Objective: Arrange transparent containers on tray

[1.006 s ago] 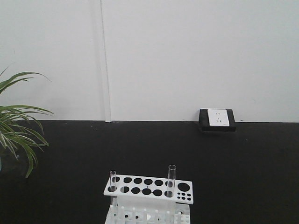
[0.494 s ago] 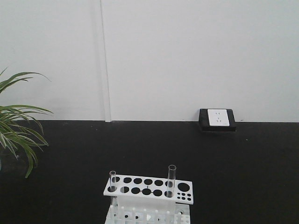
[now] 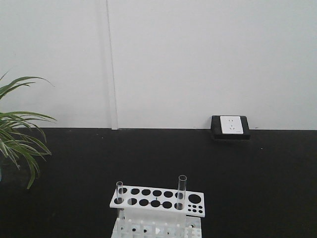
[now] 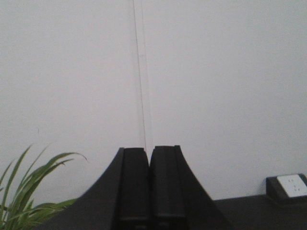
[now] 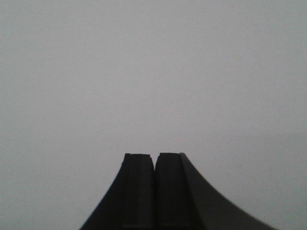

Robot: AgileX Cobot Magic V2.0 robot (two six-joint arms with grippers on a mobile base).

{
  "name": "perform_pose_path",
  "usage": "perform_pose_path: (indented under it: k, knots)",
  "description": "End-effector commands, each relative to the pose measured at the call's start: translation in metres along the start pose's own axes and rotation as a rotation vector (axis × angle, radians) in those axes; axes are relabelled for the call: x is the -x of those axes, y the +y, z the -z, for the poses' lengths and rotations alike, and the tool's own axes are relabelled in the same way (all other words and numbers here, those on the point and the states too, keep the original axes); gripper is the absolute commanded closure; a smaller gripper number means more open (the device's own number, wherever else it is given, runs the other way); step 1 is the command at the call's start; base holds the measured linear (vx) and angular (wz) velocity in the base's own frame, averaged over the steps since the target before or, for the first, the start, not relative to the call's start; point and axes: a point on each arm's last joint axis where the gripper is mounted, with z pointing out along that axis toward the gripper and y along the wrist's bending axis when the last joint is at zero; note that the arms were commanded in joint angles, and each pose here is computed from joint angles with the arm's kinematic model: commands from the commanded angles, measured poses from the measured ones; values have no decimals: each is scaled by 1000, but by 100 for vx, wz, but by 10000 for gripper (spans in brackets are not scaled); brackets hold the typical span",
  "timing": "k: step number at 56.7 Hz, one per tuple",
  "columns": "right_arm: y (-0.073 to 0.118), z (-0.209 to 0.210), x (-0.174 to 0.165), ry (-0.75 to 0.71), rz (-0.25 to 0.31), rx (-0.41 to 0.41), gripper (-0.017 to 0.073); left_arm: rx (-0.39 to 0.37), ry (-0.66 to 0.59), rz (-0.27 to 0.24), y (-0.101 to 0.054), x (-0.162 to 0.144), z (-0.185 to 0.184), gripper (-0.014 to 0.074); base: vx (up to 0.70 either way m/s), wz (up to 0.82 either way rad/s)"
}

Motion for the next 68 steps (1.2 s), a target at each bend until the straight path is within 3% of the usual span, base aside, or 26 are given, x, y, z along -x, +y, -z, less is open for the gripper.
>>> perform_pose_path:
  k: [1, 13, 21, 30, 43, 51, 62, 68]
  knots:
    - [-2, -19, 7, -53, -14, -15, 571, -2, -61, 4, 0, 8, -18, 601, 0, 0]
    - [-1, -36, -10, 4, -21, -17, 567, -2, -4, 0, 1, -12, -40, 592, 0, 0]
    - [-1, -36, -11, 11, -15, -14, 528, -1, 8, 0, 1, -14, -42, 531, 0, 0]
    - [-1, -36, -12, 20, -12, -12, 377, -1, 11, 2, 1, -15, -42, 381, 0, 0]
    - [-1, -37, -14, 32, 5, -11, 41, -1, 12, 3, 1, -15, -42, 119, 0, 0]
    - [-1, -37, -14, 29, 0, -12, -99, 0, 16, 3, 1, -15, -42, 40, 0, 0]
    - [-1, -37, -13, 19, -5, -14, -124, -1, 9, 5, 1, -15, -42, 32, 0, 0]
    - [6, -37, -11, 3, -93, 14, -106, -17, 5, 45, -3, -15, -42, 32, 0, 0]
